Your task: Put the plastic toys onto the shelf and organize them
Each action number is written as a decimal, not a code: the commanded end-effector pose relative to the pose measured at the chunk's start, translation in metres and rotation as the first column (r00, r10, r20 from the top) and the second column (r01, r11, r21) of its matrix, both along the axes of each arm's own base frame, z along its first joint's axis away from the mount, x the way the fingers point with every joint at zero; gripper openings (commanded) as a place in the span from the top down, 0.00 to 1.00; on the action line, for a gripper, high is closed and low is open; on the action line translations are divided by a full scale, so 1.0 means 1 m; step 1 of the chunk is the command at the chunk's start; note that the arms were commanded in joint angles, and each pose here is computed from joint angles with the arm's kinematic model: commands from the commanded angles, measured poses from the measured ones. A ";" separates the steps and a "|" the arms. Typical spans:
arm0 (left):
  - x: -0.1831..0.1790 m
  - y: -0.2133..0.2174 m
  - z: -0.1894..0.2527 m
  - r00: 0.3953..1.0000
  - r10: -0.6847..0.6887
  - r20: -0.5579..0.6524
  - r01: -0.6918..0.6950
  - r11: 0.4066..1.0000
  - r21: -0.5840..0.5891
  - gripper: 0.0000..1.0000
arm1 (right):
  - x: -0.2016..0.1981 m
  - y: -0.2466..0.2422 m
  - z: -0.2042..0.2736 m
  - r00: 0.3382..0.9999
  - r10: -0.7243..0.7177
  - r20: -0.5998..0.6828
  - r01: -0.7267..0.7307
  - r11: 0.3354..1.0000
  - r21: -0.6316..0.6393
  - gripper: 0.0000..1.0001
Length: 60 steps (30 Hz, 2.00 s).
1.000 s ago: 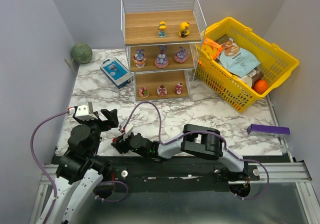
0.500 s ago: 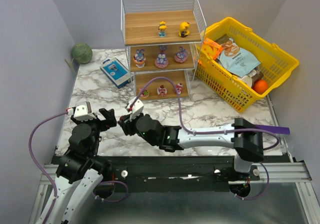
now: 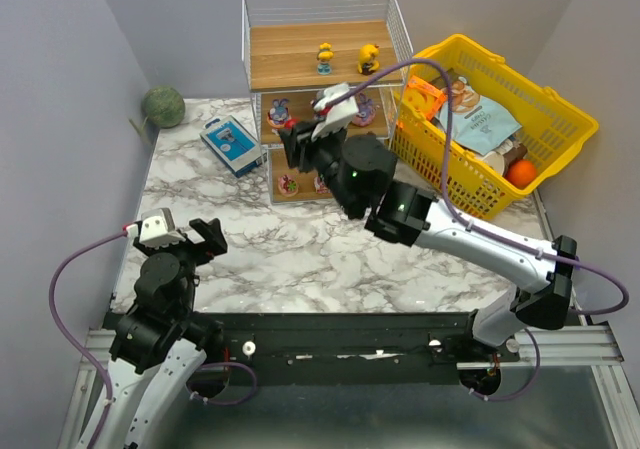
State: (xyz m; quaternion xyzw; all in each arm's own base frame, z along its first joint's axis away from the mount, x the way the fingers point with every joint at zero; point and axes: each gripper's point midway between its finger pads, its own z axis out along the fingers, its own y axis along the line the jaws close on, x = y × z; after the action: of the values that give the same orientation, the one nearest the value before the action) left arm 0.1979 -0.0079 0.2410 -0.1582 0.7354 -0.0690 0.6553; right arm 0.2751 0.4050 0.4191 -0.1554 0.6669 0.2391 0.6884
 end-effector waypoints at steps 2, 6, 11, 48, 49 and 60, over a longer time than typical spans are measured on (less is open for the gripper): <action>0.003 -0.007 0.002 1.000 -0.031 -0.007 0.031 1.000 -0.003 0.01 | 0.042 -0.018 0.035 0.989 -0.100 0.108 0.110 0.990 -0.092 0.90; 0.004 -0.013 0.002 0.998 -0.065 -0.005 0.065 0.998 -0.005 0.01 | 0.063 -0.015 0.071 0.974 -0.145 0.176 0.159 0.985 -0.068 0.90; 0.005 -0.017 0.001 0.996 -0.083 -0.009 0.083 0.997 -0.004 0.01 | 0.088 -0.004 0.083 0.968 -0.157 0.195 0.173 0.983 -0.066 0.89; 0.005 -0.017 0.000 0.996 -0.083 -0.012 0.083 0.997 -0.005 0.01 | 0.143 0.036 0.043 0.983 -0.176 0.055 0.170 0.980 0.104 0.65; 0.005 -0.016 0.000 0.997 -0.082 -0.013 0.082 0.997 -0.002 0.01 | 0.144 0.036 0.041 0.983 -0.176 0.046 0.170 0.979 0.111 0.64; 0.005 -0.016 -0.001 0.997 -0.080 -0.017 0.080 0.997 -0.001 0.01 | 0.146 0.039 0.035 0.988 -0.151 -0.032 0.154 0.974 0.165 0.57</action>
State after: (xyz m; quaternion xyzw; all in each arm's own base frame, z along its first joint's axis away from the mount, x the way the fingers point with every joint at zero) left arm 0.2019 -0.0234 0.2362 -0.1301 0.7505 -0.0910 0.6415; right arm 0.4165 0.4355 0.4713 -0.0365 0.6423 0.2388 0.7274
